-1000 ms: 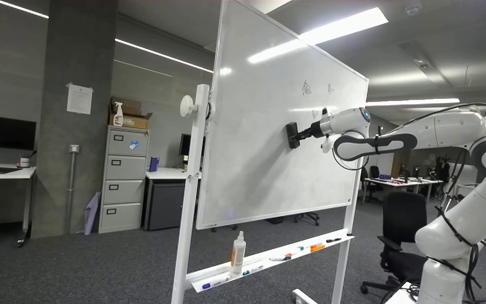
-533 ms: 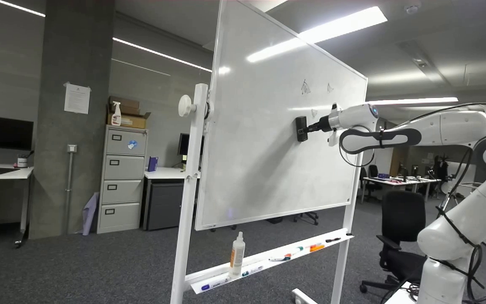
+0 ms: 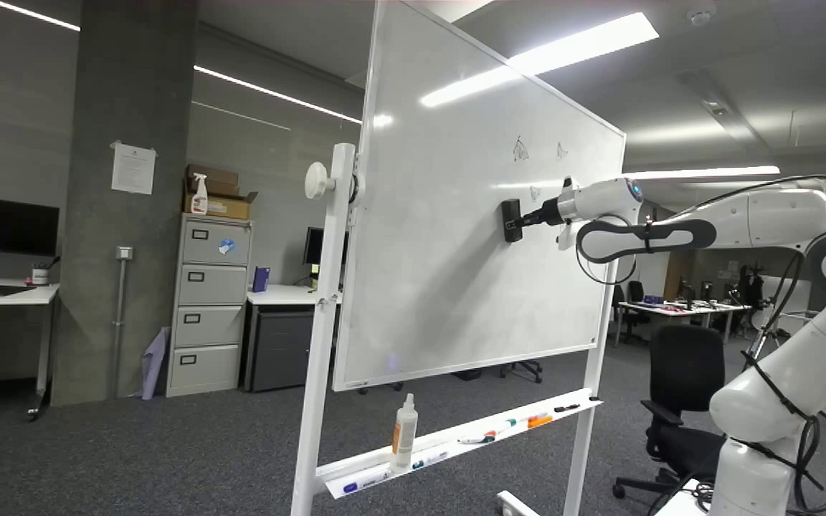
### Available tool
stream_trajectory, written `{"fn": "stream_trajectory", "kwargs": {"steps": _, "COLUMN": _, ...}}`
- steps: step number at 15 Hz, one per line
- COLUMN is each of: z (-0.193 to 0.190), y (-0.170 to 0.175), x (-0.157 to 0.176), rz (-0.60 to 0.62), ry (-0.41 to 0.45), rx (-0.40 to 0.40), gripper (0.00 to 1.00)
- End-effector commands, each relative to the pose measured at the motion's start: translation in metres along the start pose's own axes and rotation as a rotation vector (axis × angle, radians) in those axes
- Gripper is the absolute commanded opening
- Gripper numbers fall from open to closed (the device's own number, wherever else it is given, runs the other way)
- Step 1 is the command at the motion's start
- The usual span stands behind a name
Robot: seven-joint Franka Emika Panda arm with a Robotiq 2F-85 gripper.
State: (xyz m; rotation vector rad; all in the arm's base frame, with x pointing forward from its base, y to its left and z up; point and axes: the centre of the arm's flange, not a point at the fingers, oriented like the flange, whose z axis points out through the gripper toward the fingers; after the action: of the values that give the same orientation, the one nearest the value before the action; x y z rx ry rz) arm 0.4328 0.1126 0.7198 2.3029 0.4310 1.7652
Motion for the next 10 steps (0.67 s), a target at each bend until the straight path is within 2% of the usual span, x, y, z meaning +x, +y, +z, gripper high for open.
{"fn": "stream_trajectory", "kwargs": {"steps": 1, "z": 0.000, "y": 0.000, "x": 0.000, "rz": 0.000, "ry": 0.000, "rx": 0.000, "gripper": 0.55}}
{"fn": "stream_trajectory", "kwargs": {"steps": 2, "z": 0.000, "y": 0.000, "x": 0.000, "rz": 0.000, "ry": 0.000, "rx": 0.000, "gripper": 0.30}}
{"fn": "stream_trajectory", "kwargs": {"steps": 10, "z": -0.001, "y": 0.023, "x": 0.009, "rz": 0.046, "ry": 0.033, "rx": -0.075, "gripper": 0.30}}
